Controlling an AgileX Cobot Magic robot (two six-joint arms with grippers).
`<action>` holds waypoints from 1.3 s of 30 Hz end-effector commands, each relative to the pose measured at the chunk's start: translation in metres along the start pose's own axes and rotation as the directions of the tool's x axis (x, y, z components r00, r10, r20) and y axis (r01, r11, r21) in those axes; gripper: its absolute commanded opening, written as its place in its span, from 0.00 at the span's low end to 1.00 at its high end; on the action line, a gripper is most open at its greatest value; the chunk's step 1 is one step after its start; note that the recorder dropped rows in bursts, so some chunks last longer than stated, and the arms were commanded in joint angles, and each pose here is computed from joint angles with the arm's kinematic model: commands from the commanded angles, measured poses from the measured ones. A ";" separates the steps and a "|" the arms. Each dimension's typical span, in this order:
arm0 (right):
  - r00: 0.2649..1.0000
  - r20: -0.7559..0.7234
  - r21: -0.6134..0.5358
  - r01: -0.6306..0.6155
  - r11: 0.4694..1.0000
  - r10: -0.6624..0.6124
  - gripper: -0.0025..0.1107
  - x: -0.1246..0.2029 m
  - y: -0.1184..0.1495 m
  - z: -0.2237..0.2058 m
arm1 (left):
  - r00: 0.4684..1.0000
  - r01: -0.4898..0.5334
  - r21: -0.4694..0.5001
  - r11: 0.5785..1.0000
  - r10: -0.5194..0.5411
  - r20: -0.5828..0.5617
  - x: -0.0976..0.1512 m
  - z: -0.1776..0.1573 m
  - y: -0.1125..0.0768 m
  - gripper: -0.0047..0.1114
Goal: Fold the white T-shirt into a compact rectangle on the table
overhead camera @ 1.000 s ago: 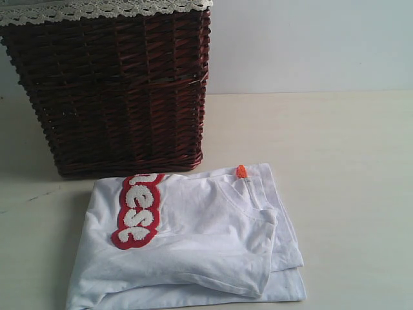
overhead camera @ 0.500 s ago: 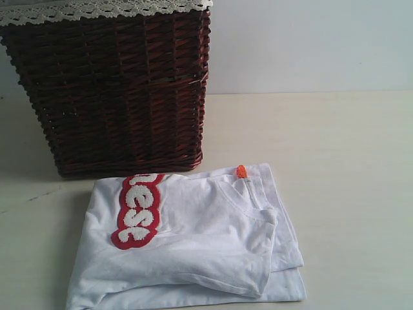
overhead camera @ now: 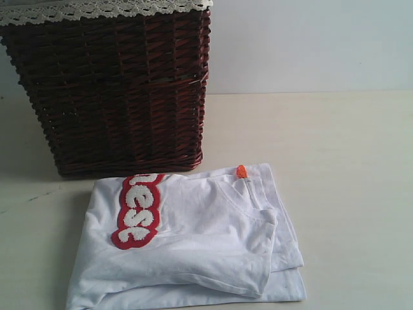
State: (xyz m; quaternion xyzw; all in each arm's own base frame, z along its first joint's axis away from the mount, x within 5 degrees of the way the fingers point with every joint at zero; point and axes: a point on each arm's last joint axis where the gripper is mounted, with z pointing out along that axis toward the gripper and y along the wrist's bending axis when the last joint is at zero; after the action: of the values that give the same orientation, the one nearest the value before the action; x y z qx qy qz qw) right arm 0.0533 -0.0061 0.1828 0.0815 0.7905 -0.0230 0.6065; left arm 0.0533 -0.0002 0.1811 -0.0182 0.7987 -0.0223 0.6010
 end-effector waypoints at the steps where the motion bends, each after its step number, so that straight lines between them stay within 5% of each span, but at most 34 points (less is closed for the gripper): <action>1: 1.000 0.015 0.001 0.008 1.000 -0.008 0.02 0.000 0.000 0.000 | 1.000 0.001 -0.003 1.000 -0.001 0.013 0.000 0.000 0.000 0.04; 39: 1.000 0.014 0.017 -0.021 1.000 0.021 0.02 0.000 -0.001 0.000 | 1.000 0.001 -0.003 1.000 -0.001 0.013 0.000 0.000 0.000 0.04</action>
State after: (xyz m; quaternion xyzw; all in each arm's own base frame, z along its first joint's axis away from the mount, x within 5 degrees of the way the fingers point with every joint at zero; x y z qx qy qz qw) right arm 0.0532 -0.0071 0.1829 0.0989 0.7883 -0.0164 0.6070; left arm 0.0533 -0.0002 0.1810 -0.0182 0.7988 -0.0223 0.6009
